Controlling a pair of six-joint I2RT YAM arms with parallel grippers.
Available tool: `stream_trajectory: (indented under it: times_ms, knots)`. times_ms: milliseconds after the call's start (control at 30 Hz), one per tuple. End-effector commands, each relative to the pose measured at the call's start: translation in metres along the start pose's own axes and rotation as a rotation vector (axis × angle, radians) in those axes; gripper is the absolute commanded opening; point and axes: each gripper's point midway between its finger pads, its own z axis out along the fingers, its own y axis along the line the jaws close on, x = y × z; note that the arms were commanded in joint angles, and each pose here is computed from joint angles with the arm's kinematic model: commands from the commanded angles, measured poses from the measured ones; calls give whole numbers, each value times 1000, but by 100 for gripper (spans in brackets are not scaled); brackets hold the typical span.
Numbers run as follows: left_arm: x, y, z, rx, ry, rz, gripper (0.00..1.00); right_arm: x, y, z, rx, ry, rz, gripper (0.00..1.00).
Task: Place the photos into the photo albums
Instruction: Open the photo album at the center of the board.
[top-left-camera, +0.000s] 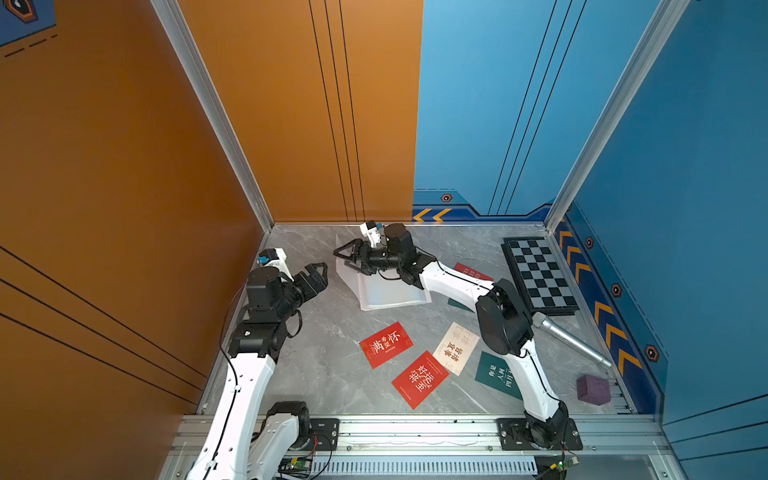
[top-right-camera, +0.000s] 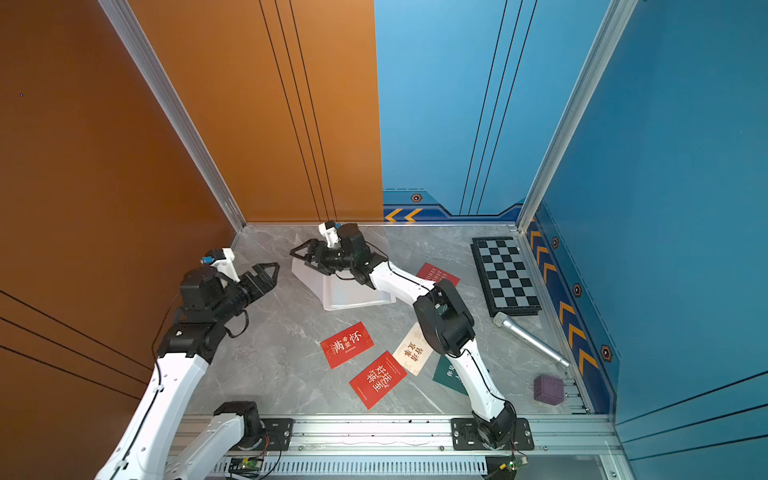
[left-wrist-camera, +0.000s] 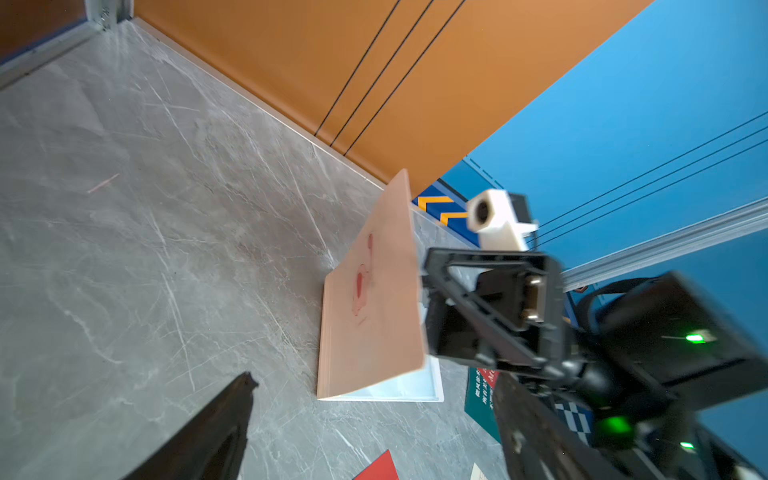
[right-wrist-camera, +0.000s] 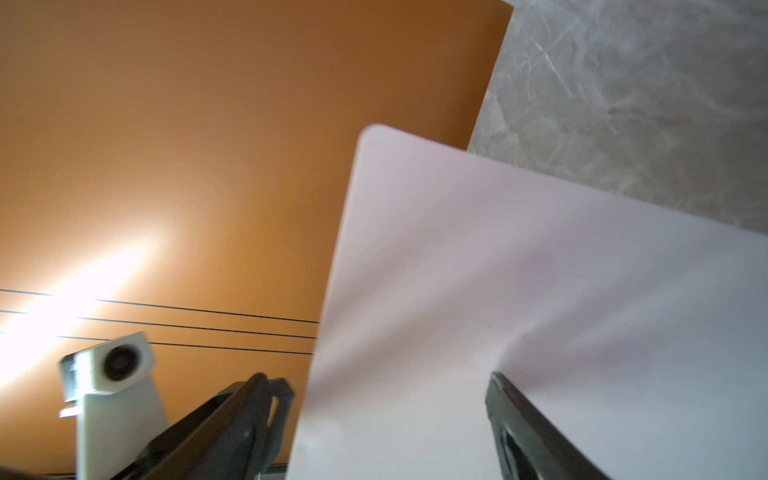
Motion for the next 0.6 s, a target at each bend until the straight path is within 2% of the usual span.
stream_trajectory:
  times_ms: [0, 133, 267, 433, 567]
  knots:
    - [11, -2, -19, -7, 57, -44, 91, -4, -16, 12, 4, -24, 34, 83]
    - [17, -7, -17, 20, 92, -93, 90, -1, -54, 21, 62, -28, 70, 83]
    - [30, -15, 0, 26, 172, -78, 89, 4, -90, 23, 153, -32, 90, 82]
    - [52, -13, 30, -19, 272, -24, 89, 7, -121, 16, 263, -35, 85, 82]
    - [66, 5, 55, -88, 334, -3, 88, 3, -131, 5, 306, -59, 89, 82]
